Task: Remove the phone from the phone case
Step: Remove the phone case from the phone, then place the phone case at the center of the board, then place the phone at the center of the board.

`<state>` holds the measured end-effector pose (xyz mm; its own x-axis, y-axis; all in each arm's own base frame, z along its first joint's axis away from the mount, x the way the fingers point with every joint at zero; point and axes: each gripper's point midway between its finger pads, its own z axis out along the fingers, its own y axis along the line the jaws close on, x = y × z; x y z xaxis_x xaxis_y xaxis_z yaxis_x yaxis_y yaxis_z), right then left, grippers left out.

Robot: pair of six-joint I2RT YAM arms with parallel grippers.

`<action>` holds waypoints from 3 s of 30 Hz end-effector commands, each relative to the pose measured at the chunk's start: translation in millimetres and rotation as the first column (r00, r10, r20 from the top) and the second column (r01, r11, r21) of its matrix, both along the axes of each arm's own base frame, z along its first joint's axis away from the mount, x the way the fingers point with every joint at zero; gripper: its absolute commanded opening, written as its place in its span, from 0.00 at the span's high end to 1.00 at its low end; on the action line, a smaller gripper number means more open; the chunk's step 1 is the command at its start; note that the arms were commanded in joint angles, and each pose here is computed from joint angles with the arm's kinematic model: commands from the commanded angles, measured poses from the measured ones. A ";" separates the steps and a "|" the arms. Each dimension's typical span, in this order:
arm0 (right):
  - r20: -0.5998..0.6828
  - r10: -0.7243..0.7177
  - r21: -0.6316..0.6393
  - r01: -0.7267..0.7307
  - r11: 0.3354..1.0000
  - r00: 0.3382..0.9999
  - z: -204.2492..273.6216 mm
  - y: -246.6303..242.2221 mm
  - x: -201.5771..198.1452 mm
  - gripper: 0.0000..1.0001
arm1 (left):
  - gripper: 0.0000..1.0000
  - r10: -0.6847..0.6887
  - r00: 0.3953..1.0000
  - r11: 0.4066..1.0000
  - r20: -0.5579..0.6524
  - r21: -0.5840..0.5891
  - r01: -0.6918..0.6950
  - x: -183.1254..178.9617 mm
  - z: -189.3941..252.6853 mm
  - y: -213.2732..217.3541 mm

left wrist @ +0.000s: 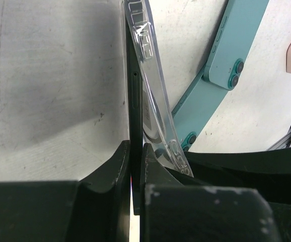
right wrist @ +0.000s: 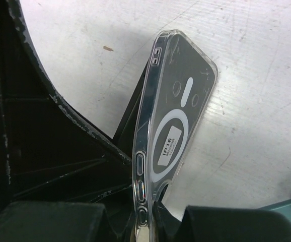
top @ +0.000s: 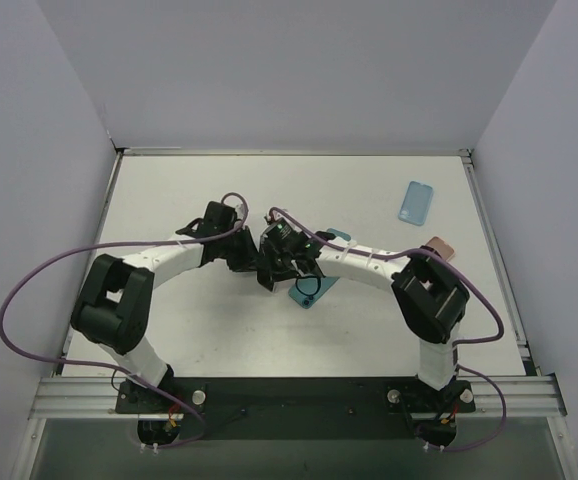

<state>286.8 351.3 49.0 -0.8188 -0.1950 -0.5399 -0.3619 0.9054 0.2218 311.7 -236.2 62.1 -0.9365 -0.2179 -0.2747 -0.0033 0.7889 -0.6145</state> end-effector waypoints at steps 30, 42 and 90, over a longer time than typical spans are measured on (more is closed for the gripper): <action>0.059 -0.242 0.136 0.232 0.963 0.968 72.1 -64.3 62.9 1.00 | 1.00 0.048 0.996 0.985 0.076 -0.172 -0.035 -25.5 100.6 43.9; -0.014 -0.453 0.293 0.437 0.850 0.891 85.9 -156.6 84.1 1.00 | 1.00 0.024 0.993 0.959 0.115 -0.283 0.009 33.1 92.9 28.4; -0.008 -0.846 0.127 0.840 0.528 0.533 71.7 -319.8 15.0 0.07 | 0.22 -0.060 0.997 0.985 -0.056 -0.163 0.051 53.3 3.4 1.6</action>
<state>337.3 39.9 134.0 -0.5068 0.6600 -0.5545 0.5072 0.7485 0.4273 359.0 -236.3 47.6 -0.9676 -0.2216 -0.1212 -0.0568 0.6585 -0.7504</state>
